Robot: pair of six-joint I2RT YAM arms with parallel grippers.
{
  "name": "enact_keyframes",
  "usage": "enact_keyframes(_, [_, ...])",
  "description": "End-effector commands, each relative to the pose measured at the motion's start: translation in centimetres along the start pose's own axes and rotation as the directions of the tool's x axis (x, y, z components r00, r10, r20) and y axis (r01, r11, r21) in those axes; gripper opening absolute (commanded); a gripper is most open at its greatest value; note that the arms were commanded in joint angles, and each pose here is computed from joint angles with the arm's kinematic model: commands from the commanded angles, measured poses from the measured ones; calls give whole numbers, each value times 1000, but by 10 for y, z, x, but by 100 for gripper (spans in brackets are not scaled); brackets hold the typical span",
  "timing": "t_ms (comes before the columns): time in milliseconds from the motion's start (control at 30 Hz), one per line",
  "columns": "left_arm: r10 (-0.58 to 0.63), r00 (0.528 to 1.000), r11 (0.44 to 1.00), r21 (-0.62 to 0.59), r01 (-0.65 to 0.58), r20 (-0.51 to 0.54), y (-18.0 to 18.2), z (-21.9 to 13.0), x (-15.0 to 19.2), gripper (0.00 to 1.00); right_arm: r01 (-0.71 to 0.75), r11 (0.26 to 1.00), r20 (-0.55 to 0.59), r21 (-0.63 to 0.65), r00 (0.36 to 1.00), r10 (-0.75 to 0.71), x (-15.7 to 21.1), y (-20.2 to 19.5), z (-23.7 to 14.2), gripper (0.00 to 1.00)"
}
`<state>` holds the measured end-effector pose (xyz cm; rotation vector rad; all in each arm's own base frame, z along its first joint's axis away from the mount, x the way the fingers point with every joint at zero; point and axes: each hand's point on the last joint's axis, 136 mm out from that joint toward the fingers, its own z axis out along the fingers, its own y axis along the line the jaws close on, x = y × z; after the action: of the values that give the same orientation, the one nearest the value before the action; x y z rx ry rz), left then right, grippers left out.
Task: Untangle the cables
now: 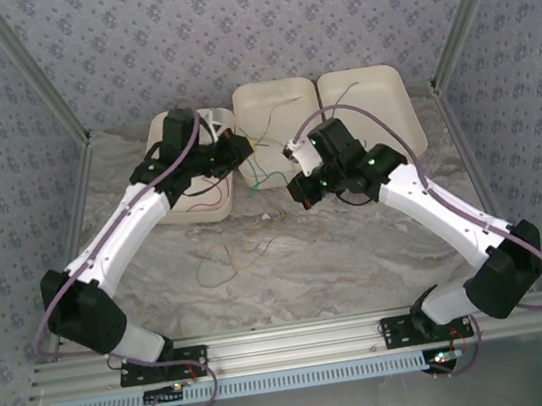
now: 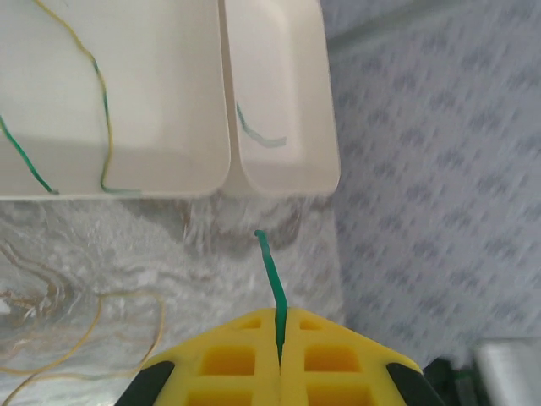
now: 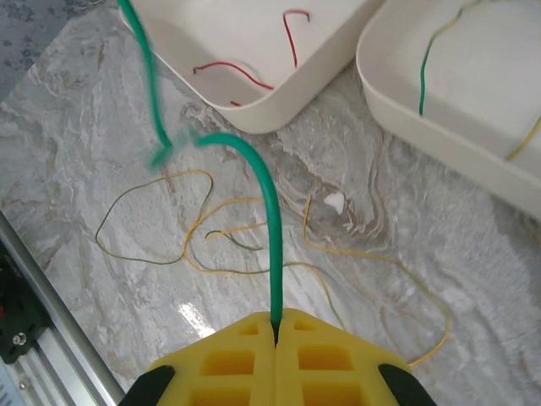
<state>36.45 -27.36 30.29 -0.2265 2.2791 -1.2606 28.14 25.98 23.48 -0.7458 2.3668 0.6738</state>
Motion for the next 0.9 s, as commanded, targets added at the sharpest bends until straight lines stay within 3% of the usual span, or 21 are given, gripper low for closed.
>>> enact_keyframes(0, [-110,960,986,147,74,256,-29,-44,-61,0,-117,993,16,-30,993,117,9,-4,-4,0])
enact_keyframes(67, [-144,947,980,171,97,288,-28,-57,-75,0,-155,987,30,-47,987,157,10,-8,-5,0])
enact_keyframes(200, [-209,919,965,221,139,334,-26,-77,-102,0,-142,988,-45,-62,989,140,32,-6,5,0])
enact_keyframes(333, [-257,895,949,269,163,365,-29,-83,-123,0,-30,998,-160,-64,987,20,58,10,18,0])
enact_keyframes(700, [-383,834,888,406,215,397,-42,-77,-159,0,283,953,-273,-106,913,-302,83,74,37,0])
enact_keyframes(867, [-405,829,868,446,217,386,-53,-73,-166,0,312,936,-291,-161,891,-348,89,94,50,0])
